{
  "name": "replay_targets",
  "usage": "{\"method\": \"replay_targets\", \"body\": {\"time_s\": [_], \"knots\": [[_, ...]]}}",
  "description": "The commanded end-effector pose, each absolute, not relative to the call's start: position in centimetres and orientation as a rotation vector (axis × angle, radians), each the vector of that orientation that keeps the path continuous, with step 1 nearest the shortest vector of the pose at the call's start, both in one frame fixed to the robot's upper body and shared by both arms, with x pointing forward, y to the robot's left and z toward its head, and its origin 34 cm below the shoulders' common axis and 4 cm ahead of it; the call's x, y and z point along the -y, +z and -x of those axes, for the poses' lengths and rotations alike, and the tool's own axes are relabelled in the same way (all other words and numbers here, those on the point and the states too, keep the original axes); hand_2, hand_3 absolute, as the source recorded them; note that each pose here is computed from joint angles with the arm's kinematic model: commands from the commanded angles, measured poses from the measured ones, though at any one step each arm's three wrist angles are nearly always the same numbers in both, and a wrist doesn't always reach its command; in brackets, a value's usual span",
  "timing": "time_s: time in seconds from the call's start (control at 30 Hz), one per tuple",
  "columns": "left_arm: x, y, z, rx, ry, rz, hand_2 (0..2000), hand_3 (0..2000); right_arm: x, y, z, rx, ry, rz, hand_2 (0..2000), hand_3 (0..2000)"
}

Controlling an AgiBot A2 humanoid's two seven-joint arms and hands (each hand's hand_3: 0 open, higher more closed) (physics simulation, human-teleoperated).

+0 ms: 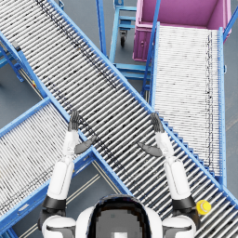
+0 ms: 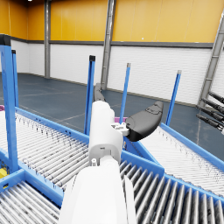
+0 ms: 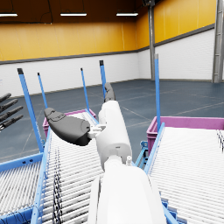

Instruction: Pick up the oil and place it on the left assembly line, put the cola on the right, and keep Sprite still

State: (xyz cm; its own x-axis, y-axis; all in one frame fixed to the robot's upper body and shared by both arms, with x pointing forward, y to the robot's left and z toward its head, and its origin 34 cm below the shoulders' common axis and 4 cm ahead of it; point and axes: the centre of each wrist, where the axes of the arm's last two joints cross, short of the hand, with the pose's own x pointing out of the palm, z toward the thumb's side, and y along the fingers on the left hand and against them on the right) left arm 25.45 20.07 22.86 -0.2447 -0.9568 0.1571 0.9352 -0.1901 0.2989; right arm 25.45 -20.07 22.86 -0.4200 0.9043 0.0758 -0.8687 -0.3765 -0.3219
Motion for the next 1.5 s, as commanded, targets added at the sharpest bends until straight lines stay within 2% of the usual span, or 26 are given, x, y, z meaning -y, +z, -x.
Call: {"method": "replay_targets", "body": {"time_s": [0.03,1.5], "knots": [[-20.07,22.86,-25.45,0.388,-1.777,-0.074,0,0,20.07,22.86,-25.45,0.376,1.971,0.134,0,0],[-20.07,22.86,-25.45,0.388,-1.777,-0.074,0,0,20.07,22.86,-25.45,0.376,1.971,0.134,0,0]]}}
